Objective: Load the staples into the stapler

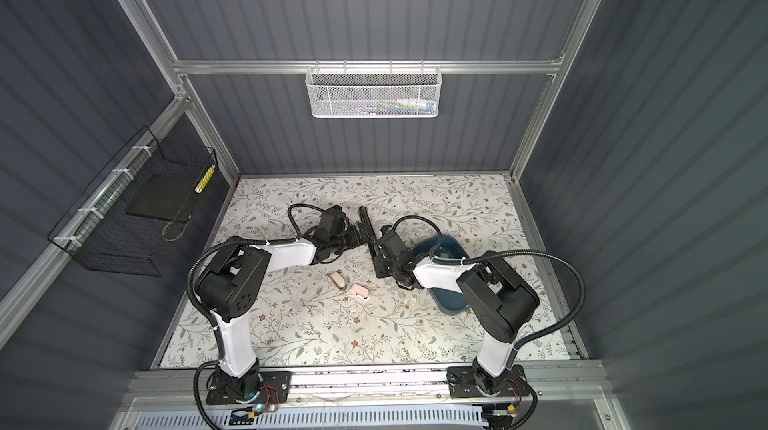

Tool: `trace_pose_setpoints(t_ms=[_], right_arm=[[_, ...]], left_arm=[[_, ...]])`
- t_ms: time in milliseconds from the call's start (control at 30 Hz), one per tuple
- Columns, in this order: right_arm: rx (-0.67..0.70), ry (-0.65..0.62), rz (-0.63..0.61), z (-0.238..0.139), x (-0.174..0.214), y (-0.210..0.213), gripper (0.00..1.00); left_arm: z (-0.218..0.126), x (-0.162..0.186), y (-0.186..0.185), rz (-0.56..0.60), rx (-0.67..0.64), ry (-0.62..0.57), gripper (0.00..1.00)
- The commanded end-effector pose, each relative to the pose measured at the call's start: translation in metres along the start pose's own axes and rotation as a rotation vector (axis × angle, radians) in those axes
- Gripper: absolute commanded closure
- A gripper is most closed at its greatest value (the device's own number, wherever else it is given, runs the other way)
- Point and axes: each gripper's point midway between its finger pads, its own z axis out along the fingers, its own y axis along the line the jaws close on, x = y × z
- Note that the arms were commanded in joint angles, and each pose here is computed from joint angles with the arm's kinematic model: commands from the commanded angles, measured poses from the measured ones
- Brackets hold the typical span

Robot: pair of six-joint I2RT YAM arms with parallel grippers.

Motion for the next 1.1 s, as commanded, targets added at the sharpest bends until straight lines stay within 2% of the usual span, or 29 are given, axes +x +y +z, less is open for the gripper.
trace_pose_setpoints(t_ms=[0,133,267,333,433,600,767,900,1000,1067], right_arm=[[-0.083,-0.010,0.030,-0.008,-0.003,0.015,1.00],[-0.115,0.000,0.039,-0.009,0.003,0.018,1.00],[-0.135,-0.003,0.028,-0.009,0.008,0.020,1.00],[-0.120,-0.009,0.013,-0.008,0.011,0.016,1.00],[-0.067,-0.008,-0.002,-0.004,0.016,0.005,1.00],[-0.025,-0.025,-0.015,0.000,0.022,-0.006,1.00],[-0.028,-0.044,-0.029,-0.001,0.020,-0.006,1.00],[-0.036,-0.078,-0.034,-0.006,0.018,-0.007,1.00],[-0.056,-0.104,-0.045,-0.011,0.018,-0.004,1.00],[-0.051,-0.119,-0.054,-0.014,0.017,-0.005,0.95]], left_arm=[[0.020,0.005,0.009,-0.063,-0.002,0.060,0.00],[0.039,0.000,0.007,-0.150,0.075,0.088,0.02],[0.050,-0.011,0.007,-0.186,0.106,0.086,0.02],[0.056,-0.022,0.002,-0.190,0.156,0.087,0.05],[0.046,-0.044,-0.026,-0.099,0.253,0.050,0.13],[0.002,-0.063,-0.071,0.105,0.358,-0.050,0.20],[-0.026,-0.043,-0.095,0.284,0.415,-0.068,0.21],[-0.036,-0.030,-0.094,0.333,0.445,-0.077,0.26],[-0.041,-0.019,-0.091,0.372,0.439,-0.089,0.27],[-0.043,-0.012,-0.089,0.395,0.433,-0.094,0.27]])
